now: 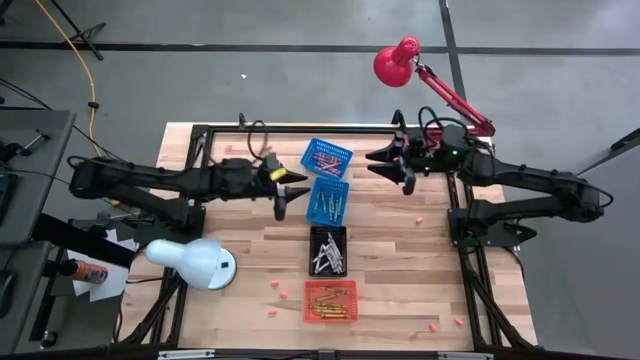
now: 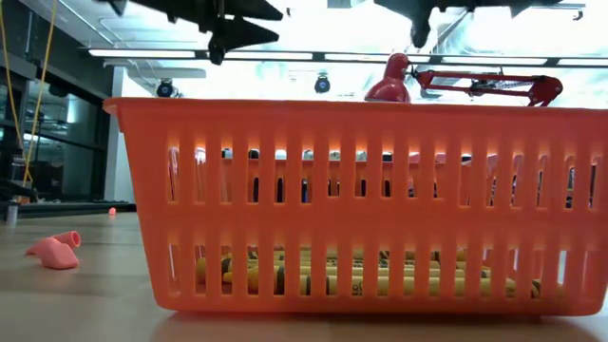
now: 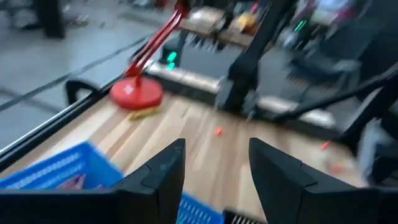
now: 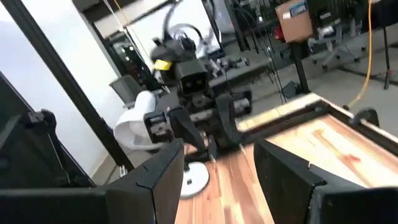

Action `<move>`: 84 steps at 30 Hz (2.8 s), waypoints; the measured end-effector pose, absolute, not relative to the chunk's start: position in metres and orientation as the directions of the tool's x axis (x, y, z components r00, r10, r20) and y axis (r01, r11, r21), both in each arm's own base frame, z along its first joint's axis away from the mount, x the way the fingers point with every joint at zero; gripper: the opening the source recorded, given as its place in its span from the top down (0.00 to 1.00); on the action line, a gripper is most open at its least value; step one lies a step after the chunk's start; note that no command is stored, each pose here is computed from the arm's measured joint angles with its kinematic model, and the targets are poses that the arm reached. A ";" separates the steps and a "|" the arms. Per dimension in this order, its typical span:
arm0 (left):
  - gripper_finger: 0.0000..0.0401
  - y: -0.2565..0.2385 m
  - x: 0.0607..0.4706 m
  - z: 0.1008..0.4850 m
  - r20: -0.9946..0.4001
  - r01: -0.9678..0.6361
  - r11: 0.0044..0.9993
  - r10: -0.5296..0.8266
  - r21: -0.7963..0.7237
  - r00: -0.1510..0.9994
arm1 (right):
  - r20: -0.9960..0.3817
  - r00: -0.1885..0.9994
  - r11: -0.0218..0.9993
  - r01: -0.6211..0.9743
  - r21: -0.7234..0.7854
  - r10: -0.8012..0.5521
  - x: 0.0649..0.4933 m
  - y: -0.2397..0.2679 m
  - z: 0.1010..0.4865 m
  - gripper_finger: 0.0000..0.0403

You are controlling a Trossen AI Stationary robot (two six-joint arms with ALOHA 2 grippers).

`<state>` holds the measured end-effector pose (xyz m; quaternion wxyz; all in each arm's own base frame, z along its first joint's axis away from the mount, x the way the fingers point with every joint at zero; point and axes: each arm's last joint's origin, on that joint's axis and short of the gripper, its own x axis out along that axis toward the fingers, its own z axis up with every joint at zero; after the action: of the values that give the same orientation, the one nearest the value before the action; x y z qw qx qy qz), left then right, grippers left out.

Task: Sort crayons
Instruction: Put the yellow crayon into the orange bin

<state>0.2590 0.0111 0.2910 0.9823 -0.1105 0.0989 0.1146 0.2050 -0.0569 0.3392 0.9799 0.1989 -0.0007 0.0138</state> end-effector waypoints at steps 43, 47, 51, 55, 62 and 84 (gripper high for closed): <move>0.59 0.033 0.252 0.279 -0.108 -0.038 0.935 0.000 -0.353 0.994 | 0.090 0.993 0.874 0.022 0.485 -0.075 0.263 -0.061 0.315 0.53; 0.59 0.033 0.252 0.277 -0.124 -0.044 0.934 -0.001 -0.355 0.992 | 0.089 0.993 0.869 0.023 0.494 -0.077 0.263 -0.061 0.315 0.53; 0.59 0.033 0.252 0.277 -0.123 -0.044 0.934 0.000 -0.354 0.992 | 0.089 0.993 0.865 0.025 0.501 -0.081 0.263 -0.061 0.315 0.53; 0.59 0.033 0.252 0.277 -0.123 -0.043 0.934 -0.001 -0.355 0.992 | 0.089 0.991 0.864 0.038 0.503 -0.096 0.263 -0.062 0.315 0.53; 0.59 0.033 0.252 0.277 -0.126 -0.044 0.934 -0.001 -0.355 0.992 | 0.090 0.986 0.859 0.074 0.506 -0.138 0.263 -0.063 0.315 0.53; 0.59 0.033 0.252 0.274 -0.163 -0.057 0.932 -0.002 -0.357 0.987 | -0.454 0.776 0.506 0.630 0.589 -0.437 0.247 -0.084 0.261 0.53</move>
<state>0.2517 0.0326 0.2736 0.9796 -0.1836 0.0804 0.0141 0.2471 -0.0836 0.2614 0.8589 0.3879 0.1241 -0.3105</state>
